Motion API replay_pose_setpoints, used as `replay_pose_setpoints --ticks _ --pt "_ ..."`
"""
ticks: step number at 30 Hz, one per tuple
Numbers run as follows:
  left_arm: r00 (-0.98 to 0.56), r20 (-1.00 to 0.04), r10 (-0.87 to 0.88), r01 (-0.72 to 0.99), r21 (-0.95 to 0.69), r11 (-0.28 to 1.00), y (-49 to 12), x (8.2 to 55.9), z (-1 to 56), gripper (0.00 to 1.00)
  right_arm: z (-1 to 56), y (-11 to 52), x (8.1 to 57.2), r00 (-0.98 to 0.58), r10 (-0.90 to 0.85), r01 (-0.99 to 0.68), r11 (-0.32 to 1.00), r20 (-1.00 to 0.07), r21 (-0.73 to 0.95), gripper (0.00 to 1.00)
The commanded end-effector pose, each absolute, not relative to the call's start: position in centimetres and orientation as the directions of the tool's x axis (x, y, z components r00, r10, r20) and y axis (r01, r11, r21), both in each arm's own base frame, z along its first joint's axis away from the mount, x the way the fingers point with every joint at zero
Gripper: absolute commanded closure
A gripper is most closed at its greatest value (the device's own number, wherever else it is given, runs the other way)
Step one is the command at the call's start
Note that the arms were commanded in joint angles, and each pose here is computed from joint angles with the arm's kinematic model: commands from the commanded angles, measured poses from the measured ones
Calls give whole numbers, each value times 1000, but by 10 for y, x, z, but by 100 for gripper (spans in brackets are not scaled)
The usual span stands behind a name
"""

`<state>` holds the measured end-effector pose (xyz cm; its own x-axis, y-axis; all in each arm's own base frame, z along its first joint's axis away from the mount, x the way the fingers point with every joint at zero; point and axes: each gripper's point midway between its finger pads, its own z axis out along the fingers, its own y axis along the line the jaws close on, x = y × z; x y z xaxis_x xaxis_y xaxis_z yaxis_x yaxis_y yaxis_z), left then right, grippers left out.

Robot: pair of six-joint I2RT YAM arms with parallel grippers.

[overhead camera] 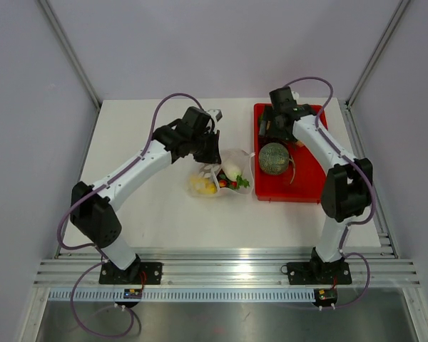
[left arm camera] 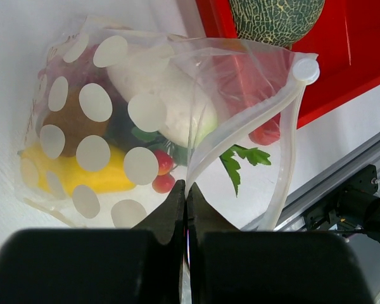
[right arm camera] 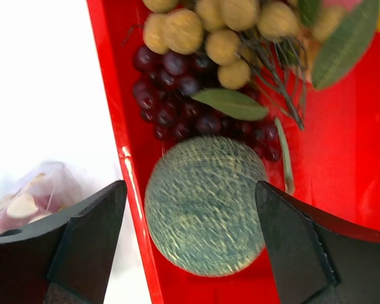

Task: Place the food in the zip-top bag and seal the zipper
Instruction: Adjust the fake vegetable in the bin.

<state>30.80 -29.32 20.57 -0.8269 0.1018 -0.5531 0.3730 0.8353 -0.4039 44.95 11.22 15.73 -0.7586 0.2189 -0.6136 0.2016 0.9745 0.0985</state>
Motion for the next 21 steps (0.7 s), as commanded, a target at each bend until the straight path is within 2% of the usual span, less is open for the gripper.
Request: replay_pose_setpoints --ticks 1,6,8,9,16,21 --pt "-806 -583 103 409 -422 810 -303 313 220 100 154 100 459 -765 90 214 969 -638 -120 10" --pt "-797 -594 112 410 -395 822 -297 315 220 100 133 79 440 -807 56 244 938 -587 -246 9" --pt "-793 -598 113 409 -387 826 -296 316 221 100 141 75 430 -797 62 250 939 -600 -235 10" --pt "-793 -599 114 410 -385 827 -295 316 221 100 129 71 417 -819 62 246 936 -571 -251 10" --pt "-789 -603 116 417 -387 823 -296 316 222 100 131 37 363 -831 120 299 920 -543 -255 11" --pt "-783 -612 115 421 -384 822 -296 317 224 100 166 33 369 -776 161 320 934 -609 -160 12"
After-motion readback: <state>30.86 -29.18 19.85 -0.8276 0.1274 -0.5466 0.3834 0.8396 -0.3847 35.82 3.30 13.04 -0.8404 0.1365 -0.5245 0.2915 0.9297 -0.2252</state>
